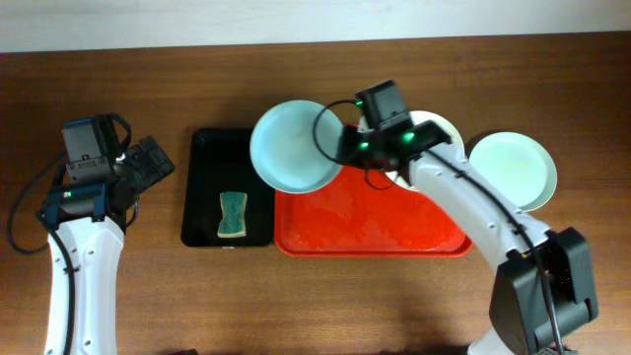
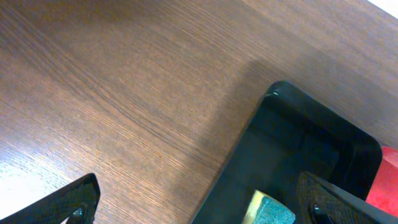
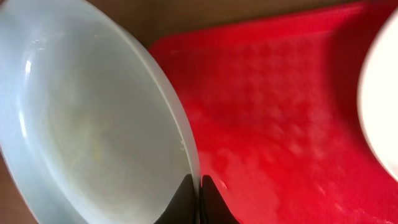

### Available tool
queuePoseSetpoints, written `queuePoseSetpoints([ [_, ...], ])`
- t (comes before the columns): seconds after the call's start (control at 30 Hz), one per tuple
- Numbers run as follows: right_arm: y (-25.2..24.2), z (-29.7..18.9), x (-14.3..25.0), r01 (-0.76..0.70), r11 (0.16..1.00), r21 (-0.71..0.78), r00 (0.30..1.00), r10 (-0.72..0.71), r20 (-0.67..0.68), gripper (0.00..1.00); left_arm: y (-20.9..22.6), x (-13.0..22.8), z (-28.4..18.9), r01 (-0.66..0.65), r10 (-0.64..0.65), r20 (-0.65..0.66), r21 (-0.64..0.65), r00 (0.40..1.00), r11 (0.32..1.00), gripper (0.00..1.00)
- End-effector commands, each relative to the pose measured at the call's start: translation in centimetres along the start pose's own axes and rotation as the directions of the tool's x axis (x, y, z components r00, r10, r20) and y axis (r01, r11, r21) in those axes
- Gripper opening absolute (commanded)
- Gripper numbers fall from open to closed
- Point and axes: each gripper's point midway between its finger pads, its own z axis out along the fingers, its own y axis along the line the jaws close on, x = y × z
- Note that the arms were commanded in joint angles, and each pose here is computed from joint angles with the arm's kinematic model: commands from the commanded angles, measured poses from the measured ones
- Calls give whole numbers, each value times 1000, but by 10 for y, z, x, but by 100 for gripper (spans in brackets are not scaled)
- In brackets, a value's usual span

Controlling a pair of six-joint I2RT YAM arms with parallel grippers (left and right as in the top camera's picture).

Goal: Clean dirty plates on tray and stack at the side

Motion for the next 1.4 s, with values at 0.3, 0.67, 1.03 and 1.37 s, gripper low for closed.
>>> queuePoseSetpoints([
  [0.3,53,2,-27,89,994,69,949,-106,296,4,2,-1,0,16,-16,2,0,1000,1000,99],
  [0.67,61,-10,-34,149,963,224,875,-234,425,4,2,-1,0,16,-16,2,0,1000,1000,99],
  [1.03,104,-32,-31,383,829,407,687,-550,475,4,2,-1,0,16,-16,2,0,1000,1000,99],
  [1.37,149,-69,-39,510,580,636,384,-815,435,4,2,-1,0,16,-16,2,0,1000,1000,99],
])
